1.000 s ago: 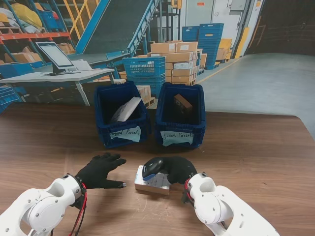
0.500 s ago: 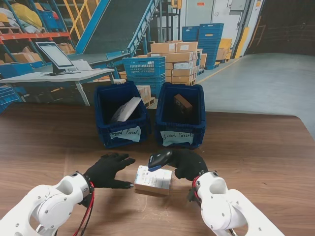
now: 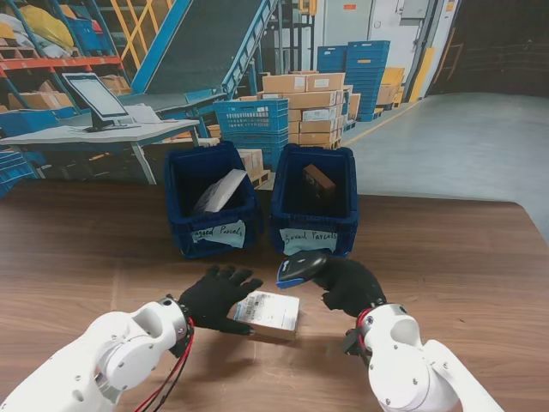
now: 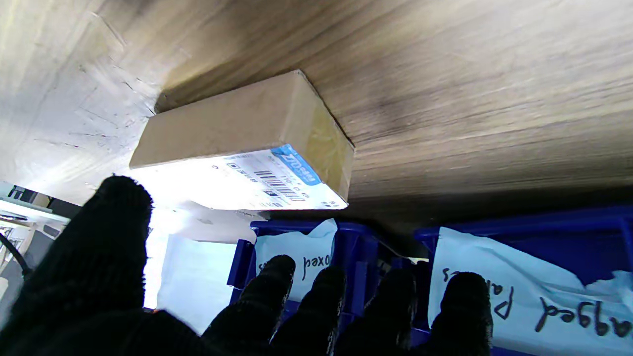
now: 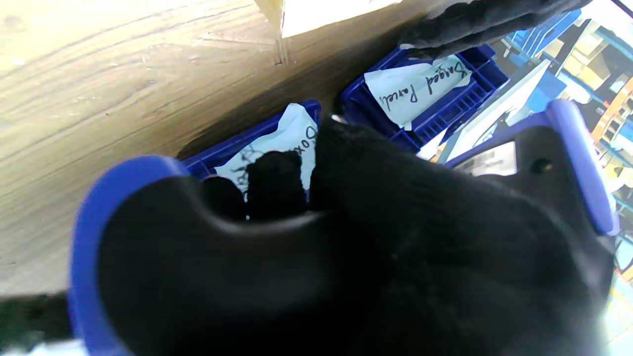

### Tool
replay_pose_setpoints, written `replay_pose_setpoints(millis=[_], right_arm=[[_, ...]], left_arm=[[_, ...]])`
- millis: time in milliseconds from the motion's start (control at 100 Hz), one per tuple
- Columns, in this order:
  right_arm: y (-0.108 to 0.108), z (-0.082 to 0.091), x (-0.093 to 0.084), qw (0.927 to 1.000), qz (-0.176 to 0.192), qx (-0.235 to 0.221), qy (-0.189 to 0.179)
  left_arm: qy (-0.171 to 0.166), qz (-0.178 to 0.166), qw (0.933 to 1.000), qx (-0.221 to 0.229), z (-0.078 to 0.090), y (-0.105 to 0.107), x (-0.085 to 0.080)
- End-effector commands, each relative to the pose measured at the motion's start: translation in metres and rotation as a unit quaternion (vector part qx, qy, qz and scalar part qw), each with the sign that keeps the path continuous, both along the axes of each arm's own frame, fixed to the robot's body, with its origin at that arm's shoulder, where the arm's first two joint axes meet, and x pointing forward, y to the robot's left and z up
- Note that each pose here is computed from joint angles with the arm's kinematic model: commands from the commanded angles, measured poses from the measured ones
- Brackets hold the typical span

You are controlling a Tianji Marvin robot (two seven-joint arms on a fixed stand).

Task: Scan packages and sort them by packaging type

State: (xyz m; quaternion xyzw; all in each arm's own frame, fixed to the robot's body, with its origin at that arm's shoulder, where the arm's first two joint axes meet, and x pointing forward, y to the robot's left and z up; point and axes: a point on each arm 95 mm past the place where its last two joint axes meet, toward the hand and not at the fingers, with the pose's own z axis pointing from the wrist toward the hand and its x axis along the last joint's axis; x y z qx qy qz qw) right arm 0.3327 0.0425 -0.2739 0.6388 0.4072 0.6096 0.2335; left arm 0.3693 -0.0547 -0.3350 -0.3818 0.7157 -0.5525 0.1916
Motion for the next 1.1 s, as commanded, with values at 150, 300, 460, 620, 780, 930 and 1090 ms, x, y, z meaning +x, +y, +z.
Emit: replay_pose_setpoints(millis=[150, 300, 460, 620, 780, 930, 1090], right_arm=[[-0.008, 0.003, -0.009, 0.9995, -0.022, 0.019, 0.015], [-0.013, 0.003, -0.011, 0.9991, -0.029, 0.026, 0.020], [-0.015, 0.000, -0.013, 0.9988, -0.028, 0.032, 0.024], [-0.017, -0.002, -0.014, 0.9987, -0.024, 0.036, 0.028], [-0.020, -0.002, -0.015, 0.9985, -0.023, 0.038, 0.031], [-0.022, -0.002, -0.016, 0.9984, -0.022, 0.040, 0.033], [-0.024, -0.002, -0.017, 0.9983, -0.022, 0.041, 0.037]], left_arm=[[0.001, -0.006, 1.0000, 0.006, -0.009, -0.012, 0.006], [0.003, -0.009, 0.9998, 0.015, -0.011, -0.016, 0.009], [0.002, -0.020, 0.9991, 0.038, -0.014, -0.020, 0.010], [-0.002, -0.027, 0.9984, 0.050, -0.020, -0.025, 0.011], [-0.004, -0.026, 0.9982, 0.055, -0.026, -0.029, 0.015], [-0.003, -0.027, 0.9976, 0.064, -0.029, -0.033, 0.018], [-0.003, -0.030, 0.9973, 0.067, -0.032, -0.035, 0.020]])
